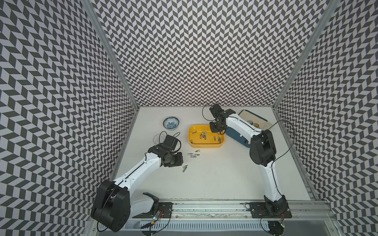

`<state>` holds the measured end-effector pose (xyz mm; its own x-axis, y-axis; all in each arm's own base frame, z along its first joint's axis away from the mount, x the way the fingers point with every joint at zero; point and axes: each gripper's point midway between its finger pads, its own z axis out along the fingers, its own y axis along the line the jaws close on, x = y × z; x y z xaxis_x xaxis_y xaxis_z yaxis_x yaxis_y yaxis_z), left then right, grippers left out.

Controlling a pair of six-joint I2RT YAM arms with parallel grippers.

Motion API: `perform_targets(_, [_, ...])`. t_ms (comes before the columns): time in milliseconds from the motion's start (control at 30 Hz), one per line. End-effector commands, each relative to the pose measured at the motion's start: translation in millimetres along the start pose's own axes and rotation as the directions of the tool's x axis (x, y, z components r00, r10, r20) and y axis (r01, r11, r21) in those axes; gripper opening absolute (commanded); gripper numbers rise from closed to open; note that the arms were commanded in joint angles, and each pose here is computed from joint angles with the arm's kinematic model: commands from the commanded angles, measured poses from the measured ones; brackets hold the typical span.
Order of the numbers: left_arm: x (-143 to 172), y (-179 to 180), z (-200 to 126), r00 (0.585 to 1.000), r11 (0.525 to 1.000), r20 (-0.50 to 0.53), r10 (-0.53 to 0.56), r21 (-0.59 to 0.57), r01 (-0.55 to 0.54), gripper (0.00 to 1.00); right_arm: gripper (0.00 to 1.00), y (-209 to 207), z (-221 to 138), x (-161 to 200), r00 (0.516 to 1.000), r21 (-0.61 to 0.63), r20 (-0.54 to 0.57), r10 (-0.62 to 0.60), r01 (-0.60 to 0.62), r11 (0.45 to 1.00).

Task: Put the bit on the desktop into the storage box
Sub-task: Place the screwdriver bit in the storage box.

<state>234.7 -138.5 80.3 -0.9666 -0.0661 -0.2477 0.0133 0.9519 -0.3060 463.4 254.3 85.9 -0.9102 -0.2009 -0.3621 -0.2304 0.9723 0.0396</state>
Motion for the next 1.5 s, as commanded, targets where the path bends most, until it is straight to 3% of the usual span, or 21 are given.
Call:
perform_targets(0, [-10, -5, 4, 1.000, 1.000, 0.022, 0.013, -0.016, -0.012, 0.37, 0.00, 7, -12, -4, 1.000, -0.019, 0.016, -0.021, 0.022, 1.000])
perform_targets(600, [-8, -17, 37, 0.986, 0.988, -0.102, 0.128, -0.078, -0.136, 0.37, 0.00, 7, 23, 33, 0.992, -0.022, -0.112, -0.060, 0.058, 0.998])
perform_targets(767, [-13, -23, 39, 0.989, 0.989, -0.079, 0.122, -0.075, -0.128, 0.37, 0.00, 8, 30, 40, 0.988, -0.015, -0.139, -0.071, 0.069, 0.997])
perform_targets(967, [-20, -40, 41, 0.992, 0.992, -0.039, 0.122, -0.028, -0.123, 0.37, 0.10, 10, 33, 41, 0.987, -0.008, -0.142, -0.076, 0.076, 0.997])
perform_targets(1233, [-6, -37, 48, 0.989, 0.991, -0.080, 0.121, -0.047, -0.125, 0.37, 0.22, 8, 35, 43, 0.986, -0.002, -0.148, -0.076, 0.076, 0.997])
perform_targets(1467, [2, -28, 51, 0.988, 0.989, -0.105, 0.110, -0.092, -0.119, 0.38, 0.25, 10, 31, 39, 0.988, -0.007, -0.137, -0.073, 0.073, 0.997])
